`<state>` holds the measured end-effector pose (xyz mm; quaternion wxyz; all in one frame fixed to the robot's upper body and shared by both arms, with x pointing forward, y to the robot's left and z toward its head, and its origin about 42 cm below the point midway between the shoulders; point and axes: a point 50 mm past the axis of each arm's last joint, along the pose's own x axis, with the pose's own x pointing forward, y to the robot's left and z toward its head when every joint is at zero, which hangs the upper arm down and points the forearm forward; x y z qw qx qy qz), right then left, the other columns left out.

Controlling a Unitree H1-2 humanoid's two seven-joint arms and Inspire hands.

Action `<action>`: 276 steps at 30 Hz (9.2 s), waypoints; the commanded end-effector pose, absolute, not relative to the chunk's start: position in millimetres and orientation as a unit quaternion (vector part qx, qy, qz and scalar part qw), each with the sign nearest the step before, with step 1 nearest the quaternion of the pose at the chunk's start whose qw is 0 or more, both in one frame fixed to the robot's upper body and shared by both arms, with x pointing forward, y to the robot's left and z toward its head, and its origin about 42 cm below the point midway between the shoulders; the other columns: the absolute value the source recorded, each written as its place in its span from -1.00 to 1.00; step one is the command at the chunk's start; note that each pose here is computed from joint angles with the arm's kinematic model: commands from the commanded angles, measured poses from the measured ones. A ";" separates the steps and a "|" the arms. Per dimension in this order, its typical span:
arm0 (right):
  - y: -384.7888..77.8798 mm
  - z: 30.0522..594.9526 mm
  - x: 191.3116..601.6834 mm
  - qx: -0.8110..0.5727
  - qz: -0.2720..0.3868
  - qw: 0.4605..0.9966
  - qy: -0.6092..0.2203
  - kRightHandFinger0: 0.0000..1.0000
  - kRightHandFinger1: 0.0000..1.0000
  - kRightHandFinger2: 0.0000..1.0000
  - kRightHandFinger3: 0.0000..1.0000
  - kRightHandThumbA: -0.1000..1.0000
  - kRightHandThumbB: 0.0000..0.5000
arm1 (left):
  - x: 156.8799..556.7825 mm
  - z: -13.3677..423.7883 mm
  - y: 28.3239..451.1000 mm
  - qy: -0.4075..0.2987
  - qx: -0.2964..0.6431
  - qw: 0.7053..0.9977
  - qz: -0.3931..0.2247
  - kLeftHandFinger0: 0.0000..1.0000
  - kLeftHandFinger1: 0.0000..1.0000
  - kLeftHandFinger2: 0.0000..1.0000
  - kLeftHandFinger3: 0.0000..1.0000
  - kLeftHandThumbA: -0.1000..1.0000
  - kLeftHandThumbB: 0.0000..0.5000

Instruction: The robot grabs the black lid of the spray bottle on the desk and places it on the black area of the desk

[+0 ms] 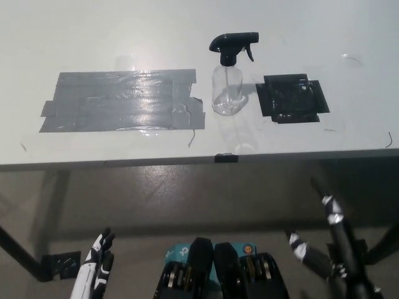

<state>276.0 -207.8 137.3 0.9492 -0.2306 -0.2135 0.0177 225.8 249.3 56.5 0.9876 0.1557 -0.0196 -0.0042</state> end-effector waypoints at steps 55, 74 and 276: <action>-97.6 370.2 543.0 -0.605 -0.025 0.759 -0.237 1.00 1.00 1.00 1.00 1.00 0.65 | 256.2 87.8 239.6 -0.094 0.164 0.982 -0.008 1.00 1.00 1.00 1.00 1.00 -0.56; -81.1 362.5 554.3 -0.607 -0.013 0.762 -0.224 1.00 1.00 1.00 1.00 1.00 0.58 | 254.6 87.6 237.7 -0.092 0.166 0.982 0.001 1.00 1.00 1.00 1.00 1.00 -0.66; -222.4 275.5 334.7 -0.218 0.032 0.915 -0.338 1.00 1.00 1.00 1.00 1.00 0.26 | 289.0 109.9 247.3 -0.142 0.195 0.970 -0.024 1.00 1.00 1.00 1.00 1.00 -0.23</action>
